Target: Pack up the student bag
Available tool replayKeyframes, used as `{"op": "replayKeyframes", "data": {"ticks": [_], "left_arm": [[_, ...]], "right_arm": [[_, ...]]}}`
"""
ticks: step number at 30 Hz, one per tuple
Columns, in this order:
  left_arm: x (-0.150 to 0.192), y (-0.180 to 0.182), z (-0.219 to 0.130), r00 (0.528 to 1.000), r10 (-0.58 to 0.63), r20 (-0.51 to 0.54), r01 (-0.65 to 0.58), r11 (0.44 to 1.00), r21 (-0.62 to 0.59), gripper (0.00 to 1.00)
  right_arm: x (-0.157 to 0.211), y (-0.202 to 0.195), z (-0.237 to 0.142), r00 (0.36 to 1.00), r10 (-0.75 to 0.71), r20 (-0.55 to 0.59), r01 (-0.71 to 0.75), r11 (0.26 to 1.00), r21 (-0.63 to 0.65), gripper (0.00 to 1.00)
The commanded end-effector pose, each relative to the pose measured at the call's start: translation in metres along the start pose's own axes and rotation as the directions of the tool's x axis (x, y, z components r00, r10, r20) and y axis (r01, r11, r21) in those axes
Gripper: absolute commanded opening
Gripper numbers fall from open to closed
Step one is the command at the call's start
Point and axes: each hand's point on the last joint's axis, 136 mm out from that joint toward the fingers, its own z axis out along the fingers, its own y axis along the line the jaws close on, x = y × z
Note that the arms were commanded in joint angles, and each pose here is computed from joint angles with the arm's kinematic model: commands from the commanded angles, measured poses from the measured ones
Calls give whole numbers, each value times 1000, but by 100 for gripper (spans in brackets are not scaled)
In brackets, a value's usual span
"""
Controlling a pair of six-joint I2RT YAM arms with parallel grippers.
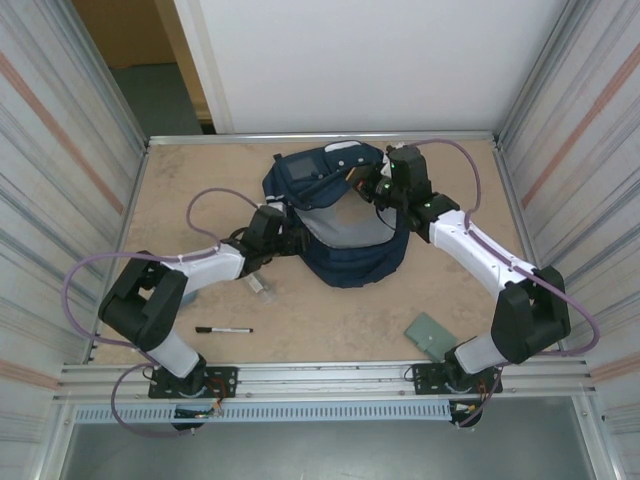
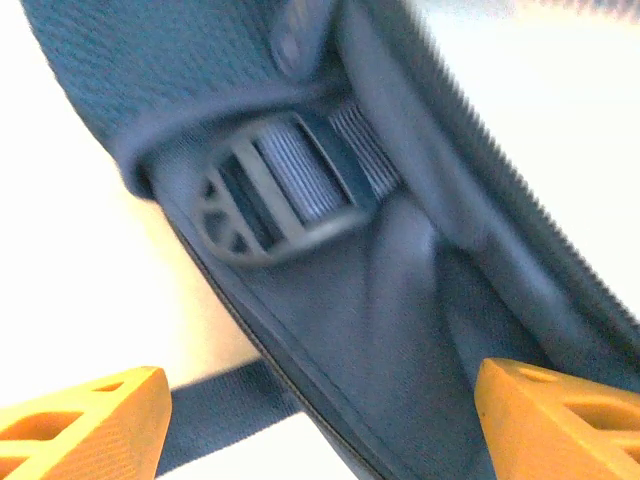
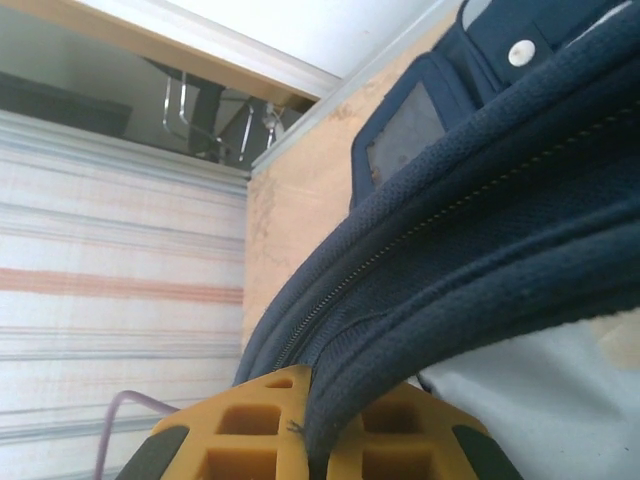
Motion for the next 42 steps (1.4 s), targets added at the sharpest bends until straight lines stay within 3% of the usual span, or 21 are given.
{"op": "replayKeyframes", "data": {"ticks": [1, 6, 11, 13, 16, 20, 23, 28, 35, 42], "left_arm": [[-10, 23, -12, 998, 54, 19, -51, 992, -119, 81], [-4, 30, -31, 1000, -2, 27, 5, 995, -101, 81], [7, 22, -69, 1000, -3, 19, 4, 998, -62, 81], [11, 13, -84, 999, 20, 35, -19, 999, -35, 80], [23, -15, -103, 993, 107, 44, -109, 993, 49, 80], [50, -61, -116, 972, 235, 25, -236, 954, 186, 79], [70, -90, -123, 950, 313, 10, -305, 919, 250, 80], [100, -125, -127, 894, 447, 29, -434, 848, 304, 80], [124, -133, -122, 867, 497, -27, -462, 824, 327, 80], [130, -113, -137, 890, 455, -34, -419, 843, 337, 80]], "right_arm": [[17, -36, 7, 999, 37, 10, -37, 997, 66, 5], [61, -78, 11, 993, 58, -106, -40, 986, 163, 22], [83, -116, -23, 981, 15, -192, 52, 938, 342, 40], [90, -136, -47, 973, -14, -232, 120, 885, 451, 48], [92, -176, -95, 967, -24, -255, 190, 734, 652, 60], [98, -216, -149, 975, 70, -210, 132, 579, 805, 61], [117, -242, -173, 966, 218, -140, 0, 540, 841, 61], [137, -274, -190, 954, 270, -134, -12, 479, 878, 63], [170, -272, -171, 929, 270, -253, 69, 546, 835, 62], [195, -212, -113, 913, 188, -362, 102, 754, 649, 62]]}}
